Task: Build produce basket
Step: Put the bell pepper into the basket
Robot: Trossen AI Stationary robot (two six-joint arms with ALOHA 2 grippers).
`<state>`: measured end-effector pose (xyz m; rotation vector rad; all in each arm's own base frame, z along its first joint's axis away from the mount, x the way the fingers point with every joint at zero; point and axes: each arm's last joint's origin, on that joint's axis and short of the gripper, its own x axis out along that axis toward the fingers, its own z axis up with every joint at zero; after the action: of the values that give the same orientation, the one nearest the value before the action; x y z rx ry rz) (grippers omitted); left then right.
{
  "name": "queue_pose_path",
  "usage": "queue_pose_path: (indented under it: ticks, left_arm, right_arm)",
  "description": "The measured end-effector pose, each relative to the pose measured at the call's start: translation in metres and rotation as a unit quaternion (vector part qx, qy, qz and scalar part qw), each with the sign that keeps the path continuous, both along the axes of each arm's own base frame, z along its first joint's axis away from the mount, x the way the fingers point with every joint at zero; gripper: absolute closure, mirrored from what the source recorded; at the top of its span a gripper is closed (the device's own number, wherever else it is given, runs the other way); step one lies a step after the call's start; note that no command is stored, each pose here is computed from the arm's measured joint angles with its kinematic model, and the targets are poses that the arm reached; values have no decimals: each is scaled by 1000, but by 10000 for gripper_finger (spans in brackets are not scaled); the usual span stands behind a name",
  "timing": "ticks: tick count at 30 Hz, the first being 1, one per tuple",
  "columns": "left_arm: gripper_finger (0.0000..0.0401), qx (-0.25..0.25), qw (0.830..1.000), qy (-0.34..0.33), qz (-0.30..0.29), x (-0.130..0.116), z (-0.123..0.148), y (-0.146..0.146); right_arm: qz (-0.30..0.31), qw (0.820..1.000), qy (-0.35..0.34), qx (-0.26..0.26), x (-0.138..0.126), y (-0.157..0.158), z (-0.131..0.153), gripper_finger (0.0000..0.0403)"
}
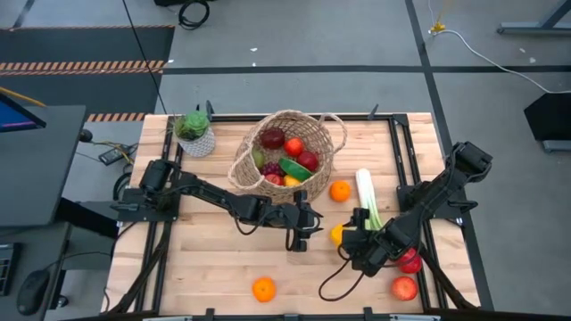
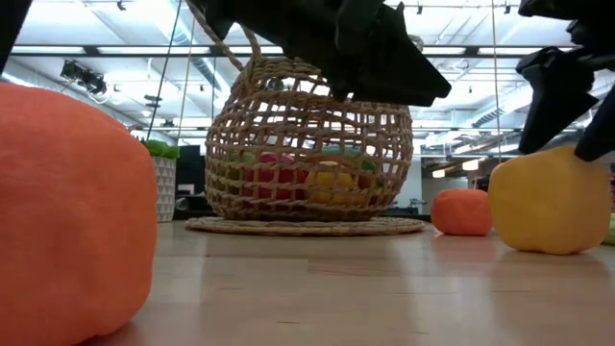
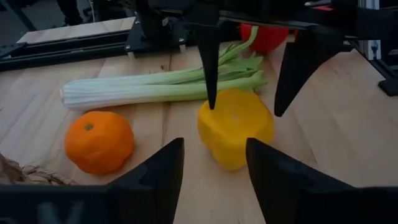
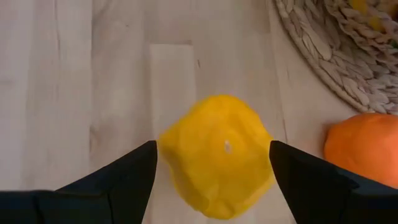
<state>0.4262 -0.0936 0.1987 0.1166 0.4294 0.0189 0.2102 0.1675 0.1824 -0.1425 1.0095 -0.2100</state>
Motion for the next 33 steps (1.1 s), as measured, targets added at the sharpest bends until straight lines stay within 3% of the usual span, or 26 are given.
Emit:
queue_pose_path:
  ticks: [12,24,28,33]
  left_arm:
    - [219,-2,1000,0,-5,-1,0,-6]
    - [221,-11,1000,4,-3,-2,-1,-9]
    - [218,-11,1000,9,-2,-3,-2,-8]
    - [223,-12,1000,11,-2,-3,-2,-8]
  right_arm:
    - [-35,999,-6,-13,-3,-23,-29,84]
    - [-34,999,-40,13,2,-19,-29,88]
    - [-28,998,-46,28,3,-15,-29,115]
    - [-25,998,-52,32,3,-13,-28,184]
